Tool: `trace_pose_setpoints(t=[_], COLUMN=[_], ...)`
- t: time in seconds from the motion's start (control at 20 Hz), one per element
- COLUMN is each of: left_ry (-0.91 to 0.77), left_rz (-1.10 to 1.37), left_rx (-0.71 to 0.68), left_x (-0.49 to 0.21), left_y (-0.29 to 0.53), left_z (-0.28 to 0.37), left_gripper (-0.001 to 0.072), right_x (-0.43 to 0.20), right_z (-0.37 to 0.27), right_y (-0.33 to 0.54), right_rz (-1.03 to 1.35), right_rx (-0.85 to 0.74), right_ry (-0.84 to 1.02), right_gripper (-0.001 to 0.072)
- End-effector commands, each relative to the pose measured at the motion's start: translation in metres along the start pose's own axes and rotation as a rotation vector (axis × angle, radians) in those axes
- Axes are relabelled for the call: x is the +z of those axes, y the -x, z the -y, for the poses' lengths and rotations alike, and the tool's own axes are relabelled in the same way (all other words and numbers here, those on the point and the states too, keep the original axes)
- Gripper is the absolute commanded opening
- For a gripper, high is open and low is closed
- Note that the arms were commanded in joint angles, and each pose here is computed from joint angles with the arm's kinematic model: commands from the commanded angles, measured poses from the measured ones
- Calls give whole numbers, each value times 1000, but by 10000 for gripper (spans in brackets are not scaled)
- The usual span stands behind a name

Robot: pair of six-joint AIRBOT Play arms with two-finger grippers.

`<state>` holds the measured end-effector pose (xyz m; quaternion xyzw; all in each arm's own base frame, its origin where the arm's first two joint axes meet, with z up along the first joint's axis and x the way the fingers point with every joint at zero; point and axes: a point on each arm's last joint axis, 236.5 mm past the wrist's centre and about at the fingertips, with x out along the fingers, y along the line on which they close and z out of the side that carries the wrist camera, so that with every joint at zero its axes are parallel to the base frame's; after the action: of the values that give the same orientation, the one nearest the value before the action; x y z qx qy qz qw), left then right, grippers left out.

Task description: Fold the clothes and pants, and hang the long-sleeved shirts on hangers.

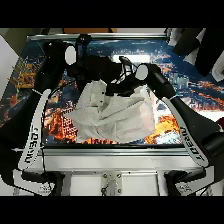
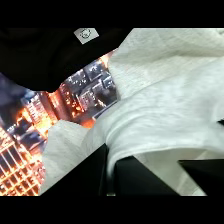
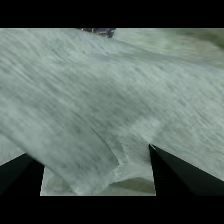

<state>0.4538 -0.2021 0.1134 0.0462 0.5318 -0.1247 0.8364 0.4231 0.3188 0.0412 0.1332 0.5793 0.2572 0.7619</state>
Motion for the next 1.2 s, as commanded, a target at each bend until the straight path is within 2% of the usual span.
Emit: trace_pose_setpoints(t=[0.0, 0.15, 0.2, 0.25, 0.45, 0.6, 0.65, 0.75, 0.95, 1.15], left_ry=[0, 18, 24, 24, -36, -99, -131, -192, -265, -320], left_rz=[-12, -37, -47, -63, -143, -184, -193, -185, -100, -68], left_rx=[4, 18, 22, 28, 27, -177, -255, -323, -351, -378], left_x=[-3, -8, -10, -13, -31, -44, -48, -54, -62, -90], left_y=[2, 3, 3, 3, 5, 11, 17, 31, 90, 130], left_z=[-1, -12, -17, -22, -24, 26, 48, 74, 93, 106], left_gripper=[16, 16, 16, 16, 16, 16, 16, 16, 16, 17], right_x=[-18, -18, -13, -9, -7, -44, -56, -72, -85, -119], right_z=[6, 31, 37, 44, 67, 56, 53, 46, 30, 32], right_y=[-31, -30, -24, -14, 68, 125, 140, 168, 220, 242], right_rz=[-63, -50, -33, -14, 8, -70, -80, -47, 63, 22], right_rx=[-56, -191, -221, -260, -448, -463, -462, -452, -427, -430], right_ry=[-33, -2, 18, 42, 197, 277, 277, 285, 248, 195], right_gripper=[650, 321, 149, 27, 15, 14, 15, 15, 15, 15])
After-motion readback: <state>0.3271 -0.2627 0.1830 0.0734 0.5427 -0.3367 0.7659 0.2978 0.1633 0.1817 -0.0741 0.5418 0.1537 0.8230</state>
